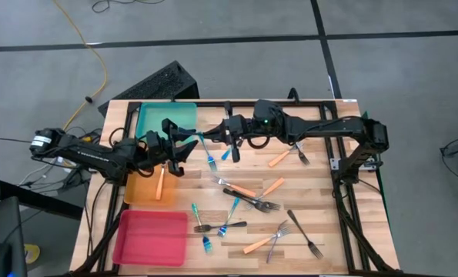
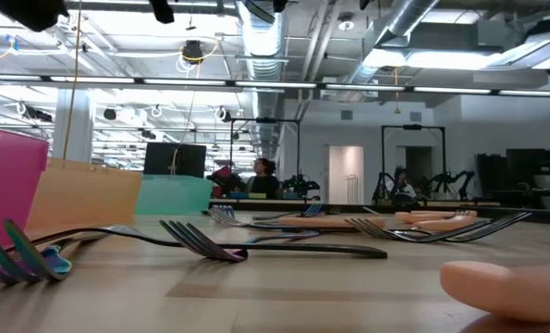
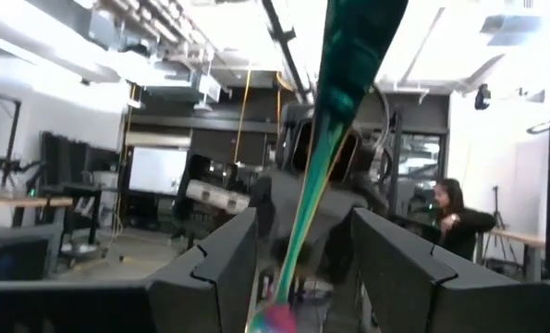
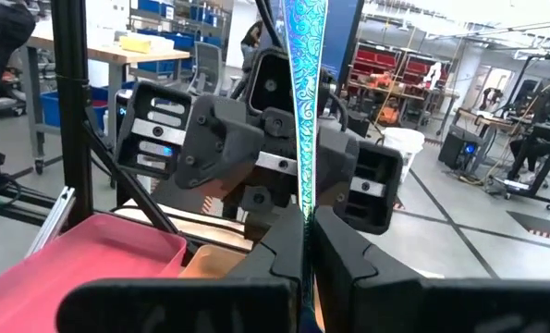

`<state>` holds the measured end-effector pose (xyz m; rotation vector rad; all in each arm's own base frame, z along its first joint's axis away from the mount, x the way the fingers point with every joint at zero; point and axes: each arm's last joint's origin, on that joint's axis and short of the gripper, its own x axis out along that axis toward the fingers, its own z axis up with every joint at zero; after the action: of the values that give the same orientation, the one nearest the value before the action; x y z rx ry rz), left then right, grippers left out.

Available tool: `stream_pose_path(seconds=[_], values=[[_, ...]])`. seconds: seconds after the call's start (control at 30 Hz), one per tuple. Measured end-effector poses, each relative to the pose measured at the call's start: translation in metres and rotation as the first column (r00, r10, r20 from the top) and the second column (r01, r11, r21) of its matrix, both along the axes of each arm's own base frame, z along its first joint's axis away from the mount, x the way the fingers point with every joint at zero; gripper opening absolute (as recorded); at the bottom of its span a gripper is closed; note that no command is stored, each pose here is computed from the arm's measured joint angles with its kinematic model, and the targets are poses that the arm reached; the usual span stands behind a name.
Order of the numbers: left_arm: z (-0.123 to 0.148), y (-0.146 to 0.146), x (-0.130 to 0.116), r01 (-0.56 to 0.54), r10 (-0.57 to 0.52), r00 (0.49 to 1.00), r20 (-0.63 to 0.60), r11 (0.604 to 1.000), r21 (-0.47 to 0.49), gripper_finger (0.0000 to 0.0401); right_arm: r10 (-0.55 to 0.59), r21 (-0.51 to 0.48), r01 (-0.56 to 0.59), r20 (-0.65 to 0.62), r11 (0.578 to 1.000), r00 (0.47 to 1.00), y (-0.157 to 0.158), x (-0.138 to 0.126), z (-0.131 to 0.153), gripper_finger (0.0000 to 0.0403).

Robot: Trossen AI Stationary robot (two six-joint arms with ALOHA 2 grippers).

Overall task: Sort silverware by color (type)
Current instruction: Put the blue fork into the pink bin

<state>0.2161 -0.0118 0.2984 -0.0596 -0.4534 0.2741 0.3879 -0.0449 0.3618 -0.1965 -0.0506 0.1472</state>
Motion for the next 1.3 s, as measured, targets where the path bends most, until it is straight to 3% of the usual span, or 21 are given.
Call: stream_pose_path(seconds=[0.3,0.63,0.8,1.03,1.3], values=[[-0.003,-0.002,0.024,-0.017,0.019,0.999,-0.040,0.999,0.039,0.0163,0.006,0.000,-0.006,-0.017,1.000,1.000,0.002,0.000,-0.001,0.0036],[-0.005,-0.003,0.025,-0.036,0.041,0.998,-0.056,0.996,0.083,0.0159,0.007,0.003,-0.007,-0.038,1.000,0.999,0.002,0.000,-0.004,0.0036],[-0.005,-0.003,0.025,-0.048,0.056,0.996,-0.064,0.993,0.111,0.0118,0.008,0.003,-0.008,-0.039,1.000,0.999,0.002,0.000,-0.004,0.0036],[-0.004,-0.002,0.024,-0.066,0.076,0.995,-0.067,0.988,0.142,0.0017,0.015,0.001,-0.015,-0.038,1.000,0.999,0.003,0.000,-0.004,0.0036],[-0.004,-0.002,0.024,-0.074,0.083,0.994,-0.065,0.989,0.129,0.0005,0.013,0.010,-0.012,-0.039,1.000,0.999,0.002,0.000,-0.004,0.0043]])
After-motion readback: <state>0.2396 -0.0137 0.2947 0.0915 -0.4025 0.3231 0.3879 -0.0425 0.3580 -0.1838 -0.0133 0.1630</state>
